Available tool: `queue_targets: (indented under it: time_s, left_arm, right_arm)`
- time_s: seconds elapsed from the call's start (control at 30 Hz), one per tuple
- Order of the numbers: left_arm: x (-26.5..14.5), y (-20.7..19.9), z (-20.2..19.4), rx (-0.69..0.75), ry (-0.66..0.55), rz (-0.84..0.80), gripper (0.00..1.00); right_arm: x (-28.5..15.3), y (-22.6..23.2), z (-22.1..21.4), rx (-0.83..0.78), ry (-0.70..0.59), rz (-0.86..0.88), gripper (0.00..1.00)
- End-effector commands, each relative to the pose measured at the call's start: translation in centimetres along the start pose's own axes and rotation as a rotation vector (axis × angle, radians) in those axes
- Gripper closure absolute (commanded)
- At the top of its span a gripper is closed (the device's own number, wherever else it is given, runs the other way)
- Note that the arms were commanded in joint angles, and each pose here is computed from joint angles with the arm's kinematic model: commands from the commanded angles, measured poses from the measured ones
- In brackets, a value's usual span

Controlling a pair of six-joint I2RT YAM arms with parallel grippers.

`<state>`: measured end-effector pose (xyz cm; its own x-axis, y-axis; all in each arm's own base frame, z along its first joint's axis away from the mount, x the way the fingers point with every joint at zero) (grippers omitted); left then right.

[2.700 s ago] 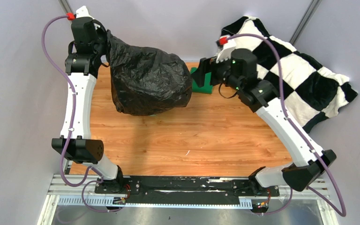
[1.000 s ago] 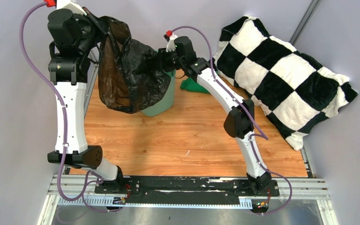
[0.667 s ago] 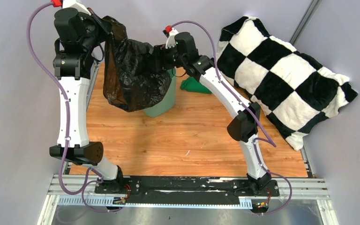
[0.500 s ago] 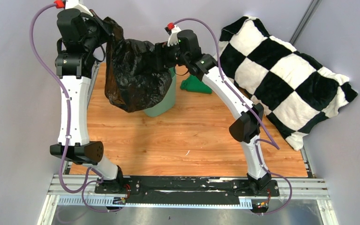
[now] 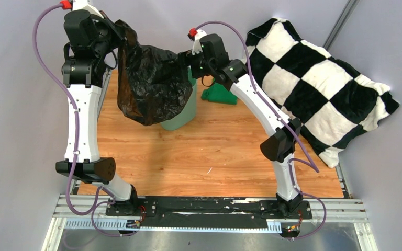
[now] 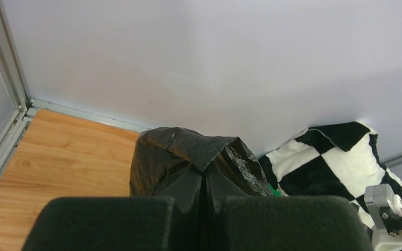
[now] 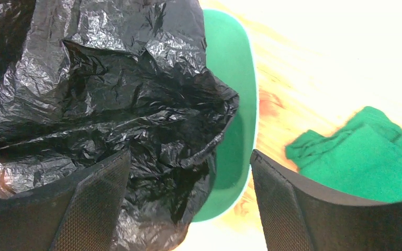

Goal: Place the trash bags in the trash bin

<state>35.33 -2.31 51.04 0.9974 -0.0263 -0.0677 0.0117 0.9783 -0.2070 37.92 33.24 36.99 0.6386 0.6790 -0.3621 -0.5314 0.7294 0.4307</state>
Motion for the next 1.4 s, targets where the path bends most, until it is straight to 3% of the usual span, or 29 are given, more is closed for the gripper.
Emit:
queue_targets:
  time_s: [0.0, 0.1, 0.27, 0.4, 0.5, 0.63, 0.77, 0.93, 1.2, 1.37]
  left_arm:
    - [-0.6, 0.3, 0.7, 0.010, -0.025, 0.015, 1.00]
    - [-0.8, 0.1, 0.9, -0.002, -0.031, 0.009, 1.00]
    - [-1.1, -0.4, 0.6, -0.031, -0.014, -0.042, 1.00]
    - [-1.6, -0.7, 0.8, -0.038, -0.014, -0.069, 1.00]
    - [-1.8, -0.9, 0.9, -0.047, -0.013, -0.086, 1.00]
    - [-1.7, -0.9, 0.8, -0.047, -0.011, -0.087, 1.00]
    - [-0.9, -0.8, 0.7, -0.043, -0.006, -0.078, 1.00]
    - [0.6, -0.6, -0.1, -0.050, 0.024, -0.074, 1.00]
    - [2.4, 0.0, -1.7, -0.045, 0.070, -0.042, 1.00]
    - [2.7, 0.1, -2.0, -0.042, 0.076, -0.032, 1.00]
  right_arm:
    - [-2.8, 0.9, 0.8, -0.111, -0.029, -0.079, 0.15]
    - [-3.1, 2.6, 1.4, -0.166, -0.078, -0.045, 0.21]
    - [-1.4, 5.0, 2.8, -0.185, -0.213, 0.051, 0.42]
    - [1.7, 5.5, 3.3, -0.127, -0.294, 0.108, 0.44]
    - [4.9, 4.8, 2.1, -0.107, -0.281, 0.108, 0.43]
    - [7.7, 2.3, -1.5, -0.097, -0.143, 0.051, 0.45]
    - [7.7, 1.0, -3.4, -0.061, -0.051, 0.041, 0.49]
    - [5.5, 1.8, -1.7, -0.082, -0.061, 0.040, 0.49]
    - [0.2, 4.9, 2.9, -0.085, -0.180, 0.141, 0.37]
    - [-2.3, 5.3, 3.0, -0.100, -0.166, 0.158, 0.28]
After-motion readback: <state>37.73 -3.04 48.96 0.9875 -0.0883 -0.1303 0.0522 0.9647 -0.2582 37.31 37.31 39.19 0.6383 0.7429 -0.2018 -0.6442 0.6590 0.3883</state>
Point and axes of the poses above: each gripper's point midway between its finger pads, its own x axis out along the fingers, its own y axis along the line the jaws close on, z = x × y, the point moved 9 cm from there along -x, back along the fingers, and after that the axes turned 13 degrees about x, right-handed, at the moved point
